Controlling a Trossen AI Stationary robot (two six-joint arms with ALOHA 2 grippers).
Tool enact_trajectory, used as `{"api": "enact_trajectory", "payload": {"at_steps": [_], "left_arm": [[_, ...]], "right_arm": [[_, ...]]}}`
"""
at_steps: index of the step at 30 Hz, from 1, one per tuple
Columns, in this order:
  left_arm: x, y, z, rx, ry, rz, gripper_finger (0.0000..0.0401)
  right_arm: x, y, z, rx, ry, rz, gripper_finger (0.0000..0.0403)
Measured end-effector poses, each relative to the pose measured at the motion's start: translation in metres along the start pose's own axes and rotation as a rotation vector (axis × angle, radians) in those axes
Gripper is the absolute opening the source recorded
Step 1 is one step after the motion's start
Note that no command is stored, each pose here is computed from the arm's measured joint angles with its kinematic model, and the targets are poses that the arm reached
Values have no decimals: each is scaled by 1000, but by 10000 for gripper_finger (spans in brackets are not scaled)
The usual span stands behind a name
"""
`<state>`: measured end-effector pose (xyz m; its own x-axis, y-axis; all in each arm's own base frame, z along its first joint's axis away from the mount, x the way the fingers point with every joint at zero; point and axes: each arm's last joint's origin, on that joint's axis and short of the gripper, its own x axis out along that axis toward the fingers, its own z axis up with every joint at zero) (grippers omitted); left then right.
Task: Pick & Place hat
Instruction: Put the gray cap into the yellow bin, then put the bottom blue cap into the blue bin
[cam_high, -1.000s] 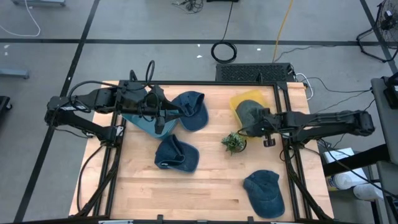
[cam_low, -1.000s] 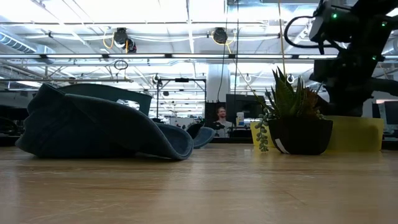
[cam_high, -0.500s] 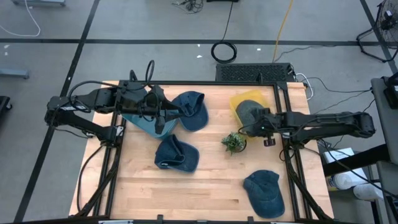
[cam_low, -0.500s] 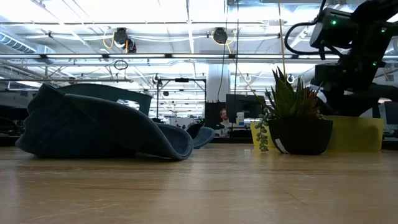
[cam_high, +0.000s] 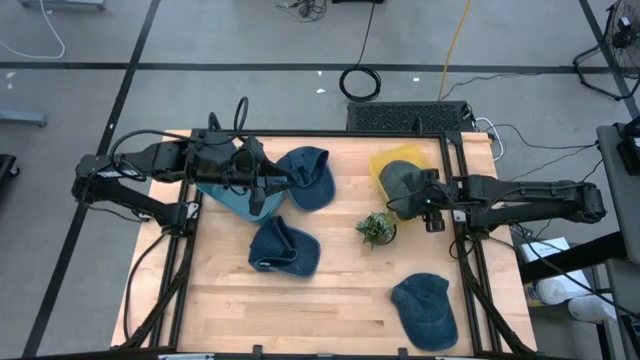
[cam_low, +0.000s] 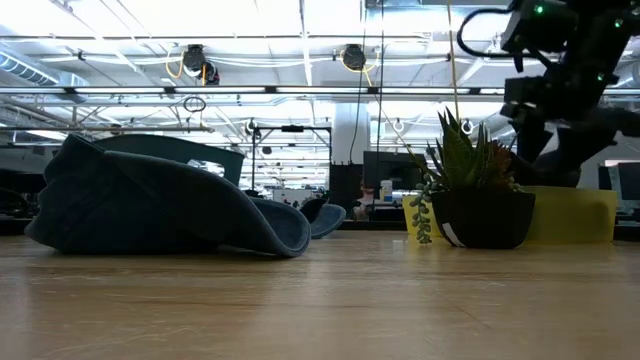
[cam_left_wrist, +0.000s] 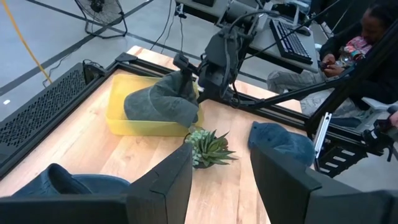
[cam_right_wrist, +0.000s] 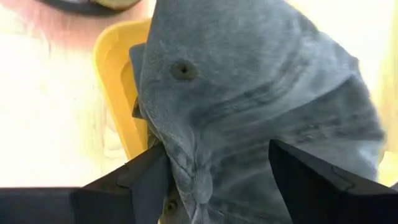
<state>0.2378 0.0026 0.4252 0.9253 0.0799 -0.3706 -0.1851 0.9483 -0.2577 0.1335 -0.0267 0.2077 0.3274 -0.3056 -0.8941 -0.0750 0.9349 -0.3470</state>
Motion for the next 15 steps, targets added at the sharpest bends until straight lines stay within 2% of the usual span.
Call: {"api": "enact_trajectory", "payload": {"at_steps": [6,12,15], "left_arm": [[0,0,0,3,0,-1,170],[0,0,0,-2,0,-1,170],[0,0,0,-4,1,-3,170]], "right_arm": [[-21,-8,6,70,-5,14,242],[-41,-12,13,138,-49,101,243],[-49,-13,16,189,-72,179,247]]}}
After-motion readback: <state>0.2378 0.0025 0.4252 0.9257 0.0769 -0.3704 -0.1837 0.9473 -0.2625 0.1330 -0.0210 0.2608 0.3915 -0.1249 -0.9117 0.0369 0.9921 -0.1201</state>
